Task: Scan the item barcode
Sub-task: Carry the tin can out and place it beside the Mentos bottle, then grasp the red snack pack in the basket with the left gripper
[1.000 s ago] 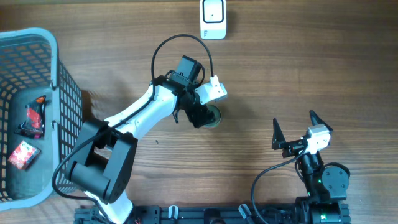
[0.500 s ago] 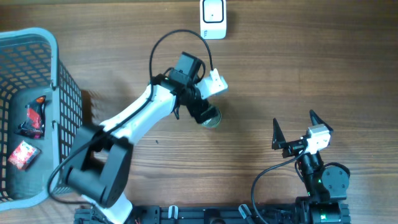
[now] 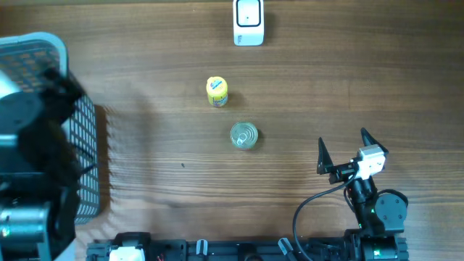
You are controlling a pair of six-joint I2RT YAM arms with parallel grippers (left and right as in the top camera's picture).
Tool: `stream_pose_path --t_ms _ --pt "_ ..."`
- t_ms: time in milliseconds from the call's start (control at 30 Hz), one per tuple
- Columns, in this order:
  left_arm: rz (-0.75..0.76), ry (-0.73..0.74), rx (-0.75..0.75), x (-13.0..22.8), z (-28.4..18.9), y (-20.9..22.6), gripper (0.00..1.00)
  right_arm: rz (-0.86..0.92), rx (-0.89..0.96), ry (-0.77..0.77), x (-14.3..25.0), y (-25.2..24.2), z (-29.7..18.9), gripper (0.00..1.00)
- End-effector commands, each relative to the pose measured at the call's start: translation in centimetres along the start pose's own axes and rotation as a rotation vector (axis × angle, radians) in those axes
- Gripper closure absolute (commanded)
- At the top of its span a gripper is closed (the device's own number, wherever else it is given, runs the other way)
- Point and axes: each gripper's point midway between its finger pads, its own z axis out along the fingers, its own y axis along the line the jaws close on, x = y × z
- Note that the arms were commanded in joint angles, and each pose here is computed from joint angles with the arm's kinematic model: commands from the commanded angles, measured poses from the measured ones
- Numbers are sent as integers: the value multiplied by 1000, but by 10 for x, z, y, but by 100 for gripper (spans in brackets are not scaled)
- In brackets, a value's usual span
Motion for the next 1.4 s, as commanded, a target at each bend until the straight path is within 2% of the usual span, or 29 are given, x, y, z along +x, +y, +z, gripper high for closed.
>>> stream_pose_path --t_ms 0,33,100,133,267,333,500,600,1000,1200,1367 --pt "-147 52 -377 15 33 91 0 13 7 -5 -1 -1 0 0" --pt "-149 125 -427 32 47 106 0 13 7 -5 -1 -1 0 0" --pt "-173 298 -404 75 84 109 0 13 7 -5 -1 -1 0 0" --pt "-158 396 -472 105 107 124 0 13 7 -5 -1 -1 0 0" --pt "-208 629 -668 180 142 163 0 13 7 -5 -1 -1 0 0" --pt "-236 797 -705 233 160 176 0 13 7 -5 -1 -1 0 0" --pt "-190 876 -722 287 179 197 0 13 7 -5 -1 -1 0 0" --pt "-59 849 -724 288 182 211 0 13 7 -5 -1 -1 0 0" --pt "49 812 -834 274 174 235 0 13 7 -5 -1 -1 0 0" --pt "-13 758 -875 265 178 256 0 13 7 -5 -1 -1 0 0" --pt "-103 732 -827 266 189 257 0 13 7 -5 -1 -1 0 0"
